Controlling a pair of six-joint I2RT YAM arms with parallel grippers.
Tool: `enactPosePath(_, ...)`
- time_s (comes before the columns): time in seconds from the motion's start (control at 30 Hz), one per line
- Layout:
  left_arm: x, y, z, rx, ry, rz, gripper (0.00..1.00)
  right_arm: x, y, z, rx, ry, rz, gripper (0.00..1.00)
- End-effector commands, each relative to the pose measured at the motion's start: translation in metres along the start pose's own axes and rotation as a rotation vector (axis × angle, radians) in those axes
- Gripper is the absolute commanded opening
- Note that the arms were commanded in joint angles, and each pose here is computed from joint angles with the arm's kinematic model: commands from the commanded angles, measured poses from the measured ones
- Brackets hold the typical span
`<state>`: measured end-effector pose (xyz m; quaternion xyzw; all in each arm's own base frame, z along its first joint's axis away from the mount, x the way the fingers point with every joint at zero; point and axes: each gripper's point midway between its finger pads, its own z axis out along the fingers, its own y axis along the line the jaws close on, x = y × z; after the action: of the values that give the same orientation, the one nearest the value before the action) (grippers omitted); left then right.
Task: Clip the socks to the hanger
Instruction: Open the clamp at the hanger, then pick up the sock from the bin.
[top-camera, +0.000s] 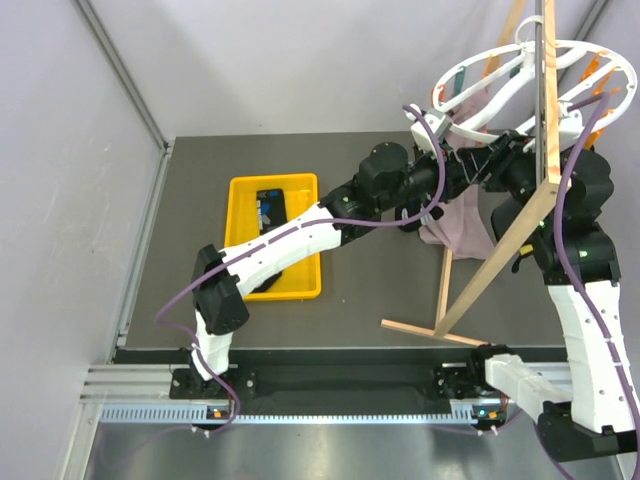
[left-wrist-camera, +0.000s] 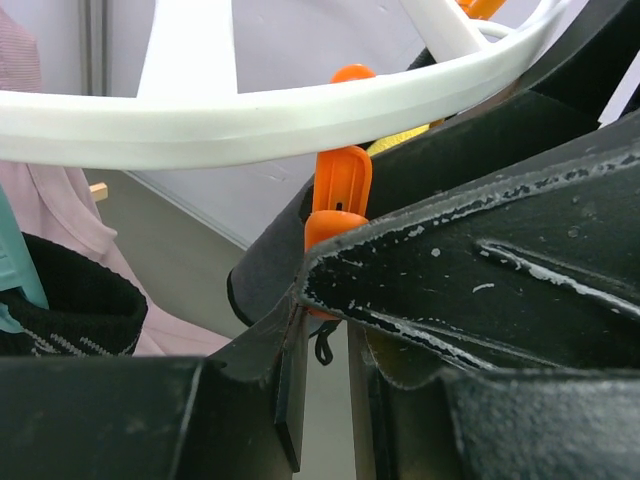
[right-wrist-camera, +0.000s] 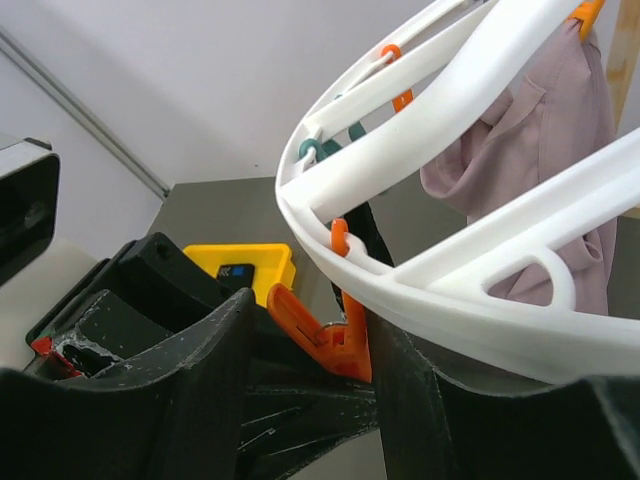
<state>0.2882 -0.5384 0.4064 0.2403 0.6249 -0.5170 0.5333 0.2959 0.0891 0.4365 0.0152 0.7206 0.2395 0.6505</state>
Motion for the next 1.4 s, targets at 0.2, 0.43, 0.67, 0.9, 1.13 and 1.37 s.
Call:
enactPosePath(0.2, -0.023, -0.019, 0.001, 0.040, -0.059, 0.027, 0.00, -0.006, 0.006, 0.006, -0.018, -0.040, -0.020, 0.42)
enactPosePath(0.43, -0.022, -0.017, 0.000, 0.028, -0.050, 0.024, 0.20, 0.002, 0.000, 0.010, 0.001, -0.024, -0.014, 0.00)
enactPosePath(0.67, -0.035, -0.006, -0.034, -0.041, -0.067, 0.046, 0.70, 0.001, -0.005, 0.006, 0.030, -0.037, -0.017, 0.00)
enactPosePath(0.9, -0.045, 0.052, -0.104, -0.196, -0.060, 0.001, 0.68, 0.010, -0.014, 0.009, 0.063, -0.029, -0.001, 0.00)
enactPosePath(1.13, -0.012, 0.136, -0.231, -0.560, 0.067, -0.011, 0.68, 0.011, -0.023, 0.005, 0.114, -0.029, -0.016, 0.00)
enactPosePath(1.37, 0.034, 0.187, -0.339, -0.948, 0.232, -0.013, 0.72, 0.018, -0.027, 0.011, 0.110, -0.022, -0.029, 0.00)
